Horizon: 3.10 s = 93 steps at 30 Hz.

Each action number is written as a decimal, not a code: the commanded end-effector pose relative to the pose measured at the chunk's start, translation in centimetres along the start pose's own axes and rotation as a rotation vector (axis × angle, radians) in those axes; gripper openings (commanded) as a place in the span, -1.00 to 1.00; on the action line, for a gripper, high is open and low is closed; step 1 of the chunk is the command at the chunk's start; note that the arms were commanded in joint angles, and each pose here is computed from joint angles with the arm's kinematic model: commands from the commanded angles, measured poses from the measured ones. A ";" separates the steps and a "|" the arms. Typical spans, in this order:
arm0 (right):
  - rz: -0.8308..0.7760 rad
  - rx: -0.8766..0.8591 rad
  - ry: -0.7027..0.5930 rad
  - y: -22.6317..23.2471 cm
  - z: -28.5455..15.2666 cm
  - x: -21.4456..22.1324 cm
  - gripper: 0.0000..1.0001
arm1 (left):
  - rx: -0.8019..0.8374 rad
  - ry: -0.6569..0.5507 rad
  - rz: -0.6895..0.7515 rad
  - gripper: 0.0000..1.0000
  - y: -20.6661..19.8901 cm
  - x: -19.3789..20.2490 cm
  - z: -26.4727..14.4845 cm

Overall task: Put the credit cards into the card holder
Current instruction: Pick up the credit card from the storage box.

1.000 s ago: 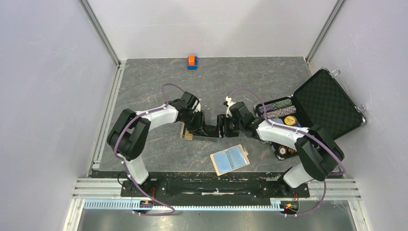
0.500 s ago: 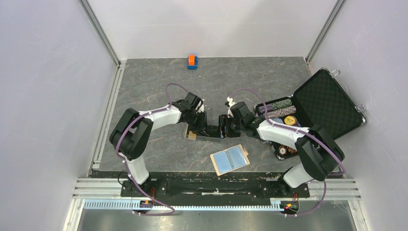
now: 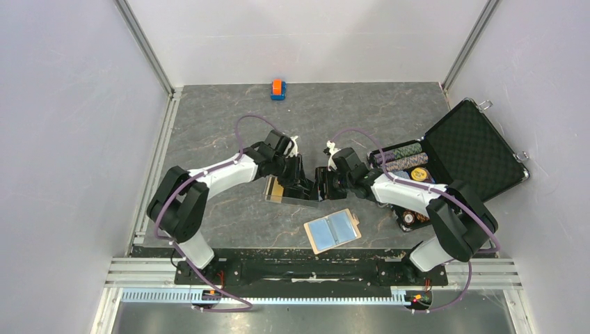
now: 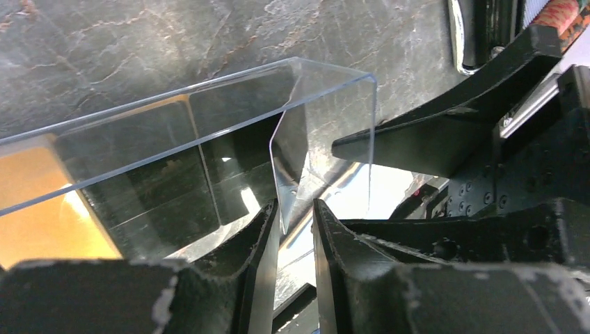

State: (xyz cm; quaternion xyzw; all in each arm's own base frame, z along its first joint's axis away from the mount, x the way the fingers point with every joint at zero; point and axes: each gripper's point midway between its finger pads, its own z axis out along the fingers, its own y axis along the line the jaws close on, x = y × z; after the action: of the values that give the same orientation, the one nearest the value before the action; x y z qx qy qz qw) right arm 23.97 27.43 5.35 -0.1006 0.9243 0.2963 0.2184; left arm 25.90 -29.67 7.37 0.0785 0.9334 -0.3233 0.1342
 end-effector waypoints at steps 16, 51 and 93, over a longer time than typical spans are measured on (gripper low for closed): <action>-0.039 -0.070 -0.072 1.8 -1.5 -1.7 0.25 | 0.071 0.001 -0.021 -0.95 -1.2 0.1 0.6; -0.334 -0.713 -0.078 8.2 -11.8 -0.1 0.31 | 0.481 0.254 0.305 -0.95 -8.9 11.9 -12.1; -0.207 -0.497 0.002 4.1 -6.6 4.6 -1.00 | 0.180 -0.049 0.036 -0.21 -4.8 8.4 -8.2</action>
State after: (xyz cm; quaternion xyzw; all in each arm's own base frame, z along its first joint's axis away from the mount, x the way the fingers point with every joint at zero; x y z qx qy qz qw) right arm 14.02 27.94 12.37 -0.2930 0.7671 0.5413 0.1808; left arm 13.73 -27.40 13.97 0.1729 0.8907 -0.4013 0.1253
